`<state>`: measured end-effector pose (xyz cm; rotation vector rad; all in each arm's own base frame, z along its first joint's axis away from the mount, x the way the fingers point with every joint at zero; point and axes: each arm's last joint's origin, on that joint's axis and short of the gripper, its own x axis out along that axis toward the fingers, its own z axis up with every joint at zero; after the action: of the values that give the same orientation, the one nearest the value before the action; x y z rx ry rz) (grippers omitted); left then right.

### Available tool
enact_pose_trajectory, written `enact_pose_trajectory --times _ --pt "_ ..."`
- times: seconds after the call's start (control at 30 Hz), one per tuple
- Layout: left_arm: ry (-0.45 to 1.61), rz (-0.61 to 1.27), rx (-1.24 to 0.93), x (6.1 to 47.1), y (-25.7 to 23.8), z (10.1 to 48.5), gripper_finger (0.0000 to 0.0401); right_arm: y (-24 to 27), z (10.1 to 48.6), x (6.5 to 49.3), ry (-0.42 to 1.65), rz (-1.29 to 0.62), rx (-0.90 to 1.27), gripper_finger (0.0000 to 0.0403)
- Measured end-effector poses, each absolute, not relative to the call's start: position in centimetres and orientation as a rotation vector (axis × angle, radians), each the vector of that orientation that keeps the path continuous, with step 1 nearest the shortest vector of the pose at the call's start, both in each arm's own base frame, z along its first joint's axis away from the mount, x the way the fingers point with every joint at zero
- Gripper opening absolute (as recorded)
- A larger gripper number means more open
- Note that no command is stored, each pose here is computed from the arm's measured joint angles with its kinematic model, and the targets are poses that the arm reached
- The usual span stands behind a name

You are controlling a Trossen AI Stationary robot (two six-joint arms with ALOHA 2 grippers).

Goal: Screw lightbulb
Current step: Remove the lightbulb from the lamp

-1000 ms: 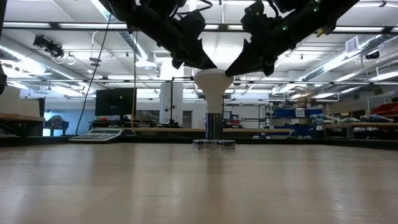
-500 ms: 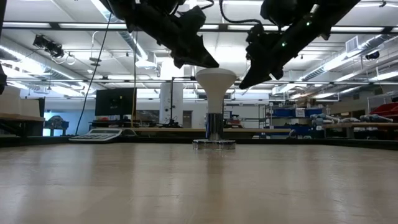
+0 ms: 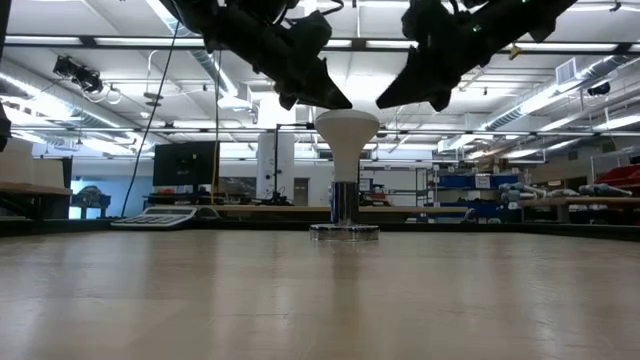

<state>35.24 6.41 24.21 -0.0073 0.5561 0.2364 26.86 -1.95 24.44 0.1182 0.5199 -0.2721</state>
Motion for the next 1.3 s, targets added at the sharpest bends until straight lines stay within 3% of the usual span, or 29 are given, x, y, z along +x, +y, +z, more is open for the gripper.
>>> enact_pose_trajectory --times 0.33,1.07,1.3 --pt "0.554 0.238 -0.006 35.3 6.4 24.2 0.0000 -0.8 22.8 28.9 0.496 -0.231 0.127 0.0009" --pt "0.558 0.216 -0.007 35.3 5.9 24.2 0.0000 -4.9 22.4 27.7 0.577 -0.432 0.122 0.0009" --pt "0.556 0.209 -0.009 35.3 5.9 24.2 0.0000 -4.3 23.7 26.9 0.552 -0.403 0.131 0.0009"
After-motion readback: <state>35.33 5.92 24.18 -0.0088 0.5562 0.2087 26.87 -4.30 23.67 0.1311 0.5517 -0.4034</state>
